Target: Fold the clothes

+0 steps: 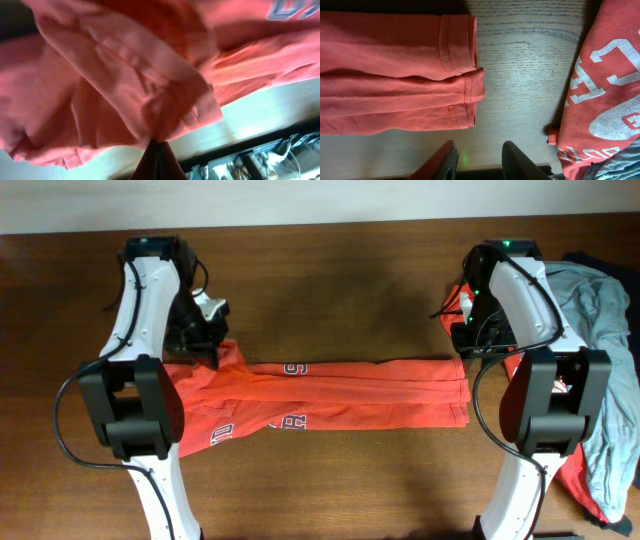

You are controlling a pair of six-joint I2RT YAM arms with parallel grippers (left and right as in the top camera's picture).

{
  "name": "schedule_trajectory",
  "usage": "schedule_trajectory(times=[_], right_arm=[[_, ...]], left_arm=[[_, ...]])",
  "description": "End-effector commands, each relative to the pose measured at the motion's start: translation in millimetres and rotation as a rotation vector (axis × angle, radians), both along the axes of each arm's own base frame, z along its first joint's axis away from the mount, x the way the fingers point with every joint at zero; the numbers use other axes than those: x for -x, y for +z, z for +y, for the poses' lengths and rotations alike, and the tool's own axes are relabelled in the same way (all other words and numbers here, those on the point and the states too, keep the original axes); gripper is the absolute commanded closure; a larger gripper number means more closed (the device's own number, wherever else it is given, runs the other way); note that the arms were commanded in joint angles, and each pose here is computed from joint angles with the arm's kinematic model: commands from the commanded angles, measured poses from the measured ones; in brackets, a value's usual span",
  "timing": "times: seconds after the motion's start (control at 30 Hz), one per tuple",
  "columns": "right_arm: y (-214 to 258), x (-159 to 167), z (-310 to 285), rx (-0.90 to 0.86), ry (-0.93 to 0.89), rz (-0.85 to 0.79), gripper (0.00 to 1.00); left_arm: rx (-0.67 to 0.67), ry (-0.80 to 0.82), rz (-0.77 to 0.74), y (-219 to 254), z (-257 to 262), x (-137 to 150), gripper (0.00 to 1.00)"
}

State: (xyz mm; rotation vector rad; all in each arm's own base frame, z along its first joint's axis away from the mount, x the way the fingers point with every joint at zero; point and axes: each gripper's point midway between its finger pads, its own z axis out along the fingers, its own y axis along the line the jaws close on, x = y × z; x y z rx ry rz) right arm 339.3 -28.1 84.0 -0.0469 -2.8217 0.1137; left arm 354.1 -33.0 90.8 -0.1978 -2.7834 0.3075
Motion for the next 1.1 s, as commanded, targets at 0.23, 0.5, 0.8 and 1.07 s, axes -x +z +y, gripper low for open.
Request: schedule_trajectory(times=[0.23,0.5,0.8,1.07], right_arm=[[9,2,-2,0.0,-0.015,-0.02,0.65],[9,2,-2,0.001,-0.015,-0.022,0.65],[9,2,-2,0.001,-0.015,-0.022,0.65],[9,2,-2,0.001,-0.014,-0.022,0.65]], left_arm=[[-0.046,0.014,0.042,18,6,43,0.99],[-0.052,0.024,0.049,27,5,63,0.99],[-0.04,0.022,0.074,27,0,77,0.99],[-0.031,-0.002,0.084,26,-9,80,0.99]])
